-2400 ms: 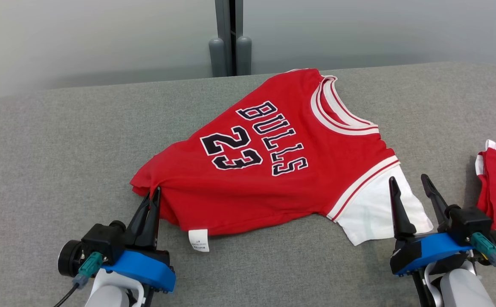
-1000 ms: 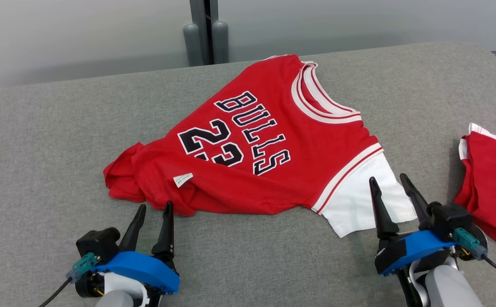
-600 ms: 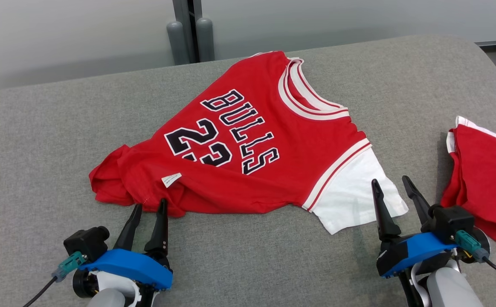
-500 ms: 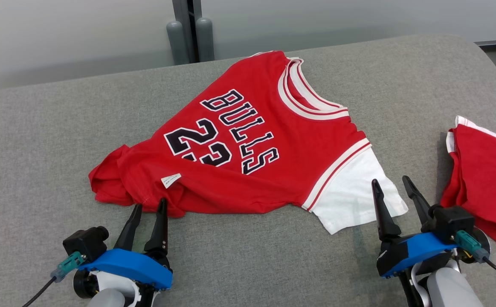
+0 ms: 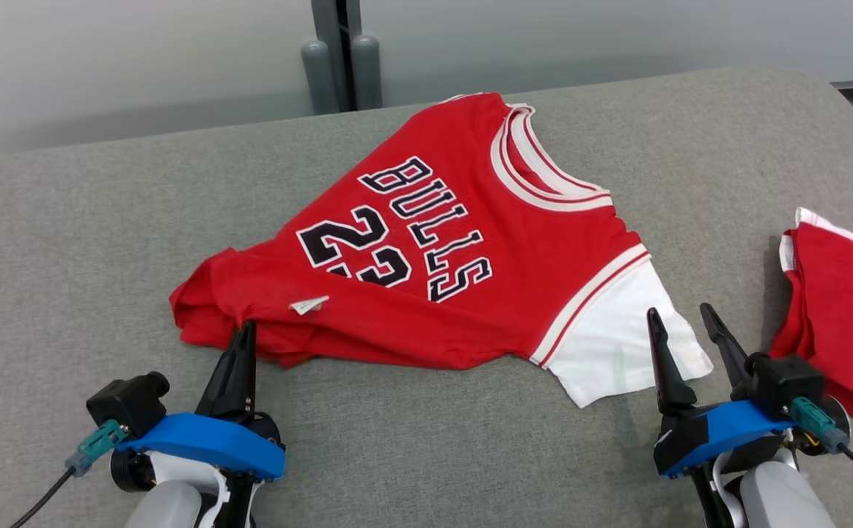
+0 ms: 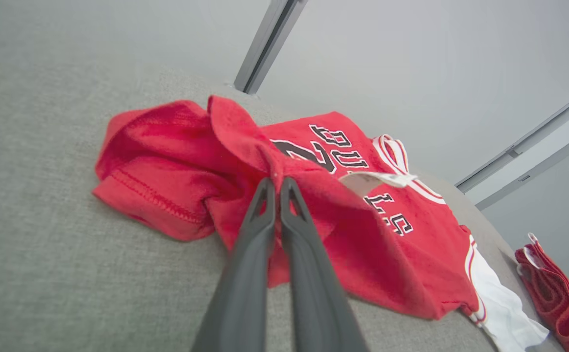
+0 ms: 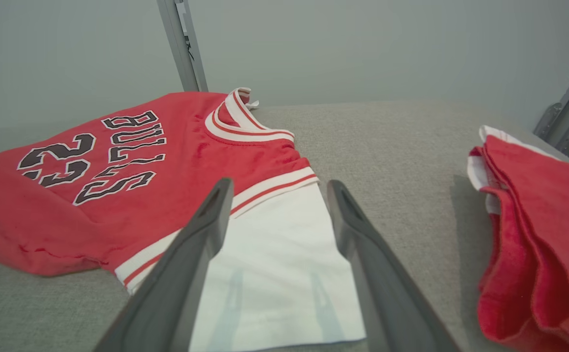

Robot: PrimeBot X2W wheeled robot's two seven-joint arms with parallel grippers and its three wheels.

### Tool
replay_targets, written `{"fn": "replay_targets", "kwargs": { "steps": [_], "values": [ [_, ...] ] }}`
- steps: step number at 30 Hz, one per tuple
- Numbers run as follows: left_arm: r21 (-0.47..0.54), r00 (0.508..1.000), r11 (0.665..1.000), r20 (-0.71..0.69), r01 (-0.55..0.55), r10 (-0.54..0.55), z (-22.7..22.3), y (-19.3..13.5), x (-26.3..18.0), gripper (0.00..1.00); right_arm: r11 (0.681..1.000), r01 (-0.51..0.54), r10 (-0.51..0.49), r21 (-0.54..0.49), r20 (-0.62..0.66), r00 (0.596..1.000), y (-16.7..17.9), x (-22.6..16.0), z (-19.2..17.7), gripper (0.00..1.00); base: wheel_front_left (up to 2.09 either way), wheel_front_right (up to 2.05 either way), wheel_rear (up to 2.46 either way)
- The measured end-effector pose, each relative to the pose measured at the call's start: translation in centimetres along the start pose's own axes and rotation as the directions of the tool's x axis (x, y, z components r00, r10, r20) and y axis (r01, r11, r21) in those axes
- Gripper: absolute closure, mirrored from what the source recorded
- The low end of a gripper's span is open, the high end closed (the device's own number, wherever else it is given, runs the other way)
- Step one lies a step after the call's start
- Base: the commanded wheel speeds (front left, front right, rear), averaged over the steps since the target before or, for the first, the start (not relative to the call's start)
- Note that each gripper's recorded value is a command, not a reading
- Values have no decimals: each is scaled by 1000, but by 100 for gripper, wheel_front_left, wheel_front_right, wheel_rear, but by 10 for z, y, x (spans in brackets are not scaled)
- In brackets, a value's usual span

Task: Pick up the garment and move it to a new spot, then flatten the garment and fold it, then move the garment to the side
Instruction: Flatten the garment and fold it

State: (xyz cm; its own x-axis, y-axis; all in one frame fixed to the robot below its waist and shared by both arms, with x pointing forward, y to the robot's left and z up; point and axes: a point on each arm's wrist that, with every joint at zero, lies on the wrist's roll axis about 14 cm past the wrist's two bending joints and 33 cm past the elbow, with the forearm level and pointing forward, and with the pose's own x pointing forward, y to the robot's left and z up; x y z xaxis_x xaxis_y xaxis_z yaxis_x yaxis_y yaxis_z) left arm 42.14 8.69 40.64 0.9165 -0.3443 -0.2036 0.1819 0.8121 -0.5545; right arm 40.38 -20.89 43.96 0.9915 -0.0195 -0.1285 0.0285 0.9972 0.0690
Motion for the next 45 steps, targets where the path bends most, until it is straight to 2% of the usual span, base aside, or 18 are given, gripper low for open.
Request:
{"fn": "replay_targets", "kwargs": {
  "steps": [7,15,16,17,18,19,26,28,32,45],
  "values": [
    [97,993,995,119,2,-14,36,-6,-25,100,999,-43,43,9,8,999,17,0,3,0,0,0,0],
    [220,994,974,106,-49,26,34,12,-53,100,996,-85,85,14,19,996,31,-2,8,0,0,0,0],
    [238,995,970,95,-52,30,31,15,-55,93,996,-86,85,14,21,996,32,-2,9,0,0,0,0],
    [263,996,963,79,-59,40,27,19,-58,53,996,-85,85,15,24,996,31,-3,10,0,0,0,0],
    [298,997,952,61,-70,54,23,26,-62,18,996,-85,85,15,26,996,31,-4,11,0,0,0,0],
    [329,996,941,53,-85,72,22,33,-65,0,997,-81,80,18,30,996,30,-5,12,0,0,0,0],
    [490,980,853,168,-177,107,53,33,-65,0,997,-67,61,48,122,991,24,-9,41,0,0,0,0],
    [504,976,842,190,-192,109,58,31,-64,0,996,-70,61,54,145,988,25,-9,48,0,0,0,0],
    [517,976,832,178,-200,124,52,33,-64,0,996,-76,67,53,157,985,26,-11,52,0,0,0,0],
    [510,975,831,95,-222,202,17,46,-76,0,996,-79,76,38,81,994,29,-26,26,0,0,0,0]
  ]
}}
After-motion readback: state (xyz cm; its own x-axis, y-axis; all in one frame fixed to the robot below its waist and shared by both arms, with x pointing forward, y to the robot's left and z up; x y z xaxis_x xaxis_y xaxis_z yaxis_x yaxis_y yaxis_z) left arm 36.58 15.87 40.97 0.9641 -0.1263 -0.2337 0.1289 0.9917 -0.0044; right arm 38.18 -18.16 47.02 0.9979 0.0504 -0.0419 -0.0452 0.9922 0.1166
